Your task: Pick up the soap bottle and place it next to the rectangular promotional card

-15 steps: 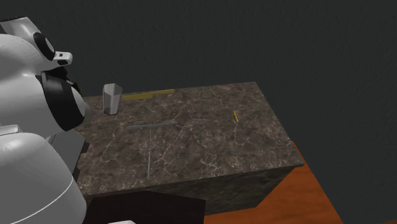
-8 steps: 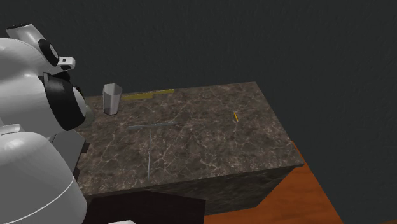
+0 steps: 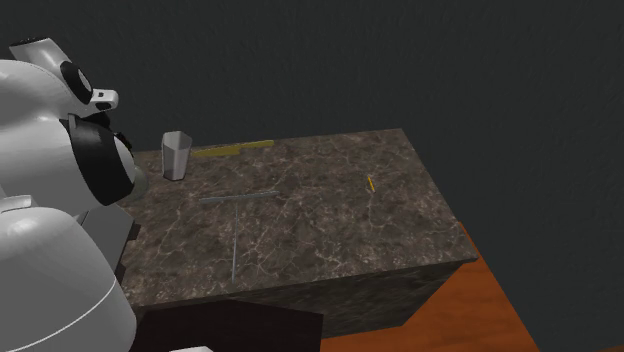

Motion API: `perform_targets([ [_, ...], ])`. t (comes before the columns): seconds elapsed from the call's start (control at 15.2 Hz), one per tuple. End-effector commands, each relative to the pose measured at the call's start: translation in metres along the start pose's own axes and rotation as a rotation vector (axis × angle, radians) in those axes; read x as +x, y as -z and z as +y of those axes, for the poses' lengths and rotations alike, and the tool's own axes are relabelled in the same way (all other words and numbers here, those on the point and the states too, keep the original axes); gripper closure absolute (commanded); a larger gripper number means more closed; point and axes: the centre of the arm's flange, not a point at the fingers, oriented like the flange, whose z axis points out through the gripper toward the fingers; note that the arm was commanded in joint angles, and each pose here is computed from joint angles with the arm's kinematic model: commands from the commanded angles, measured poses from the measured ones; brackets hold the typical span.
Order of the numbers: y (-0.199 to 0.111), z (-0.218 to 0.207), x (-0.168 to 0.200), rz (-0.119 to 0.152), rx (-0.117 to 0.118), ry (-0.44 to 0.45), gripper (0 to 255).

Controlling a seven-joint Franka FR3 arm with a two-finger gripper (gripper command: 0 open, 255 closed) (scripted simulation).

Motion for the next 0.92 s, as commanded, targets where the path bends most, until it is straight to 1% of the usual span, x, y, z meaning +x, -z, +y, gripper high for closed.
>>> perform_targets([
  [0.0,0.000,0.000,0.000,0.000,0.000,0.000,0],
  [0.07,0.000,0.000,0.000,0.000,0.000,0.000,0],
  [0.33,0.050,0.000,0.000,0.000,0.000,0.000,0],
  [0.86,0.050,0.000,0.000,0.000,0.000,0.000,0],
])
